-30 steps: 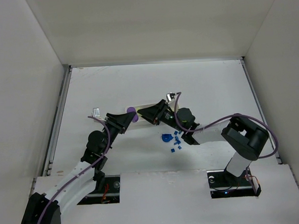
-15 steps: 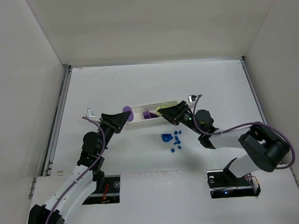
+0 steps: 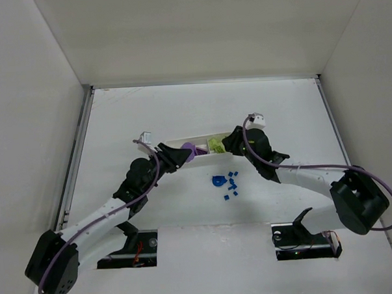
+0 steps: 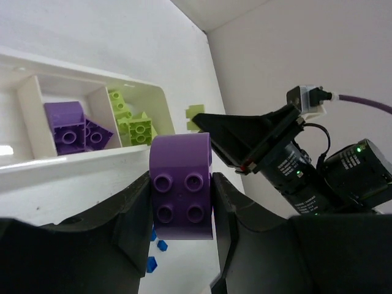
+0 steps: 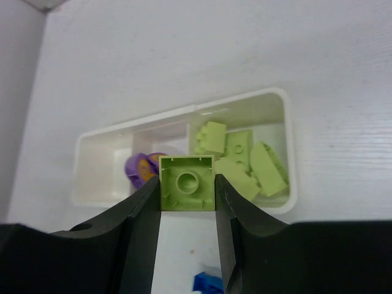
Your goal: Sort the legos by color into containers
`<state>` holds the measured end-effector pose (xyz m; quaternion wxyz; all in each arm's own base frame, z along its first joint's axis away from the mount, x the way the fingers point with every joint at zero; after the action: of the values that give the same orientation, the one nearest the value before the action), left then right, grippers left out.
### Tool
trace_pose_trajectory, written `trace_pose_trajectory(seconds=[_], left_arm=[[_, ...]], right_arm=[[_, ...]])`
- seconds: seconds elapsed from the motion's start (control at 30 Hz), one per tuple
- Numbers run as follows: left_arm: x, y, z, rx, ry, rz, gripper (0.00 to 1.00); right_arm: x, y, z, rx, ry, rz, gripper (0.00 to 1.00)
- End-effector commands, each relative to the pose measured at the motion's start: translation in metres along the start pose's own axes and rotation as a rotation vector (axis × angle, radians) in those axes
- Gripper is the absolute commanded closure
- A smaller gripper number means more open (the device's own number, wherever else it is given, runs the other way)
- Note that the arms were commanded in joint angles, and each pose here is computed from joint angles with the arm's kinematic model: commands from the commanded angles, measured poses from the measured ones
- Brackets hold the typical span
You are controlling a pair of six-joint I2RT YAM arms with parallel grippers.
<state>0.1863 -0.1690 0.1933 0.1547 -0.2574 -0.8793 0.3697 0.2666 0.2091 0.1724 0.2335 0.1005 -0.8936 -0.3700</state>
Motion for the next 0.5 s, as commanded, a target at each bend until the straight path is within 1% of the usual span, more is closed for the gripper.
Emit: trace_pose_trajectory(seconds=[0.0, 0.03, 0.07, 0.13, 0.2, 0.37, 0.4, 0.47], left_arm=[[-0.019, -0.022, -0.013, -0.120, -0.050, 0.033, 0.79], [-0.024, -0.024, -0.011, -0.139, -0.033, 0.029, 0.79], [-0.029, -0.024, -0.007, -0.160, -0.016, 0.021, 0.79], [-0.038, -0.024, -0.001, -0.191, 0.003, -0.003, 0.78], [-0.048, -0.024, 0.002, -0.227, 0.013, -0.024, 0.77], [-0.071, -0.028, 0.003, -0.330, 0.018, -0.057, 0.75], [-0.076, -0.027, 0.002, -0.348, 0.018, -0.067, 0.75], [-0.087, -0.026, 0.004, -0.391, 0.035, -0.086, 0.74]], right_arm=[[-0.009, -0.013, -0.004, 0.138, -0.028, 0.118, 0.65], [-0.010, -0.014, -0.004, 0.137, -0.026, 0.119, 0.63], [-0.013, -0.014, -0.004, 0.141, -0.025, 0.120, 0.59], [-0.016, -0.014, -0.003, 0.159, -0.020, 0.120, 0.47], [-0.018, -0.013, -0.003, 0.175, -0.022, 0.115, 0.40], [-0.008, -0.011, -0.006, 0.155, -0.056, 0.070, 0.36], [-0.004, -0.011, -0.008, 0.151, -0.065, 0.059, 0.36], [0.004, -0.009, -0.011, 0.140, -0.081, 0.037, 0.40]])
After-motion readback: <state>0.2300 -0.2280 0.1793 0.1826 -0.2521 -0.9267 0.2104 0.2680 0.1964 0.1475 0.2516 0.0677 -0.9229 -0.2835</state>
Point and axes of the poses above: each gripper's point midway between its finger pads, its own x axis back along the fingers, its own y axis along the line the jaws close on, z = x × y, the point moved 8 cm from there along x, back along the fingers, and after that the axes turned 12 degrees about -x, right-handed, at the moved point
